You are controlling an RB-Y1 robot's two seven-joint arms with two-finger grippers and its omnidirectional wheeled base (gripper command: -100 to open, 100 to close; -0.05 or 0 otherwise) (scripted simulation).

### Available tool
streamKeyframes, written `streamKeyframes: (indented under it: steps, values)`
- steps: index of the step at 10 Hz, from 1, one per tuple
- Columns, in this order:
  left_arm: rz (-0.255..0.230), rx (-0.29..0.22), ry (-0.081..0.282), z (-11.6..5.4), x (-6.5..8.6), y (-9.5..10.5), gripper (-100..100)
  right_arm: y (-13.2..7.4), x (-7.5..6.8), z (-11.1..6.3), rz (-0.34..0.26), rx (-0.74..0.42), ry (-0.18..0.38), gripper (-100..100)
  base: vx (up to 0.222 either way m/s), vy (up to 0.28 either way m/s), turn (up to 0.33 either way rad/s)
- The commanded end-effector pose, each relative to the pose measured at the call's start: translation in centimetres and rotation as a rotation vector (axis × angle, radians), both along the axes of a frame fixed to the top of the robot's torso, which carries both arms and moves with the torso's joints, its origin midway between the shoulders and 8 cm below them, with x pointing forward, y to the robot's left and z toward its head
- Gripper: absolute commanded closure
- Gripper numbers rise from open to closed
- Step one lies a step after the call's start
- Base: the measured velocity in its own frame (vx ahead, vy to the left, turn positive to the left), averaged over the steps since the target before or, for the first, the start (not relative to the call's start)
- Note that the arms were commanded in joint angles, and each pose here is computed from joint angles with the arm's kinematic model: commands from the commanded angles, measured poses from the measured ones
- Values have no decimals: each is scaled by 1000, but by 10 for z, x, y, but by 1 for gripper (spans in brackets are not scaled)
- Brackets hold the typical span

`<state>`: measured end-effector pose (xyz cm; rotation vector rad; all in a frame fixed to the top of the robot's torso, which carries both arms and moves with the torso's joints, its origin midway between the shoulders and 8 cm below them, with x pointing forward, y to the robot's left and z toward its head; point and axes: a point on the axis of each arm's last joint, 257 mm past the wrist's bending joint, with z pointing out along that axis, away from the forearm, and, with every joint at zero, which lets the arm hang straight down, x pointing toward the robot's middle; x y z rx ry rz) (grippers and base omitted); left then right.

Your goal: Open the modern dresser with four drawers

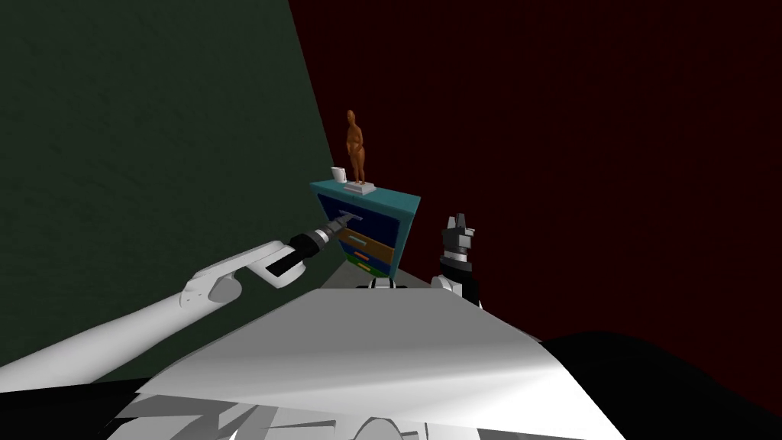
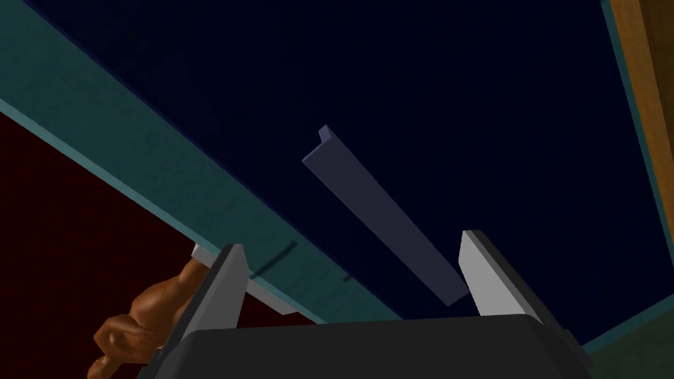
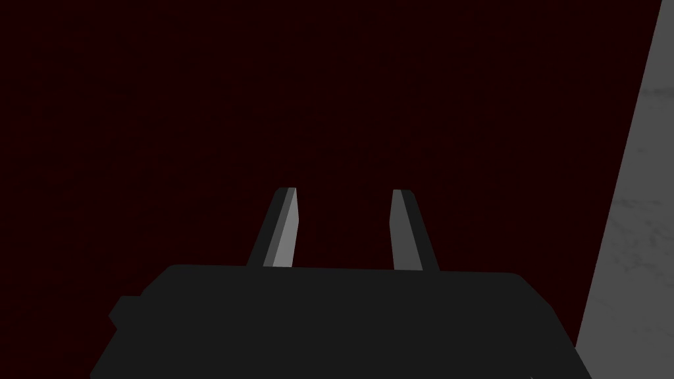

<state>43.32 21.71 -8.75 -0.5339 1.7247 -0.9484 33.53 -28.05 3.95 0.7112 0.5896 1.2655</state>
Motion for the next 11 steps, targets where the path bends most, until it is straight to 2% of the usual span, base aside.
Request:
streamKeyframes:
  steps: [1, 3, 4, 5, 6, 7, 8, 9, 11]
  values:
    - [6, 1, 2, -1, 2, 2, -100, 0, 0, 0, 0, 0, 0, 0, 75, -57, -4]
    - [61, 4, 2, 0, 17, 23, -100, 0, 0, 0, 0, 0, 0, 0, -4, -28, -267]
    - [47, 4, 3, 0, 13, 20, -100, 0, 0, 0, 0, 0, 0, 0, -14, -8, -37]
    - [34, 3, 2, -1, 10, 13, 100, 0, 0, 0, 0, 0, 0, 0, -6, 12, 226]
    - [14, 1, 2, -1, 4, 5, 100, 0, 0, 0, 0, 0, 0, 0, 0, 24, 271]
    - [26, 2, 3, -1, 7, 10, 100, 0, 0, 0, 0, 0, 0, 0, 1, 10, 47]
    - [19, 2, -1, 1, 7, 9, -100, 0, 0, 0, 0, 0, 0, 0, 26, 84, -32]
    - [22, 2, 1, -1, 7, 9, -100, 0, 0, 0, 0, 0, 0, 0, 17, 56, -11]
    - [64, 3, 0, 0, 20, 26, -100, 0, 0, 0, 0, 0, 0, 0, -17, -9, -187]
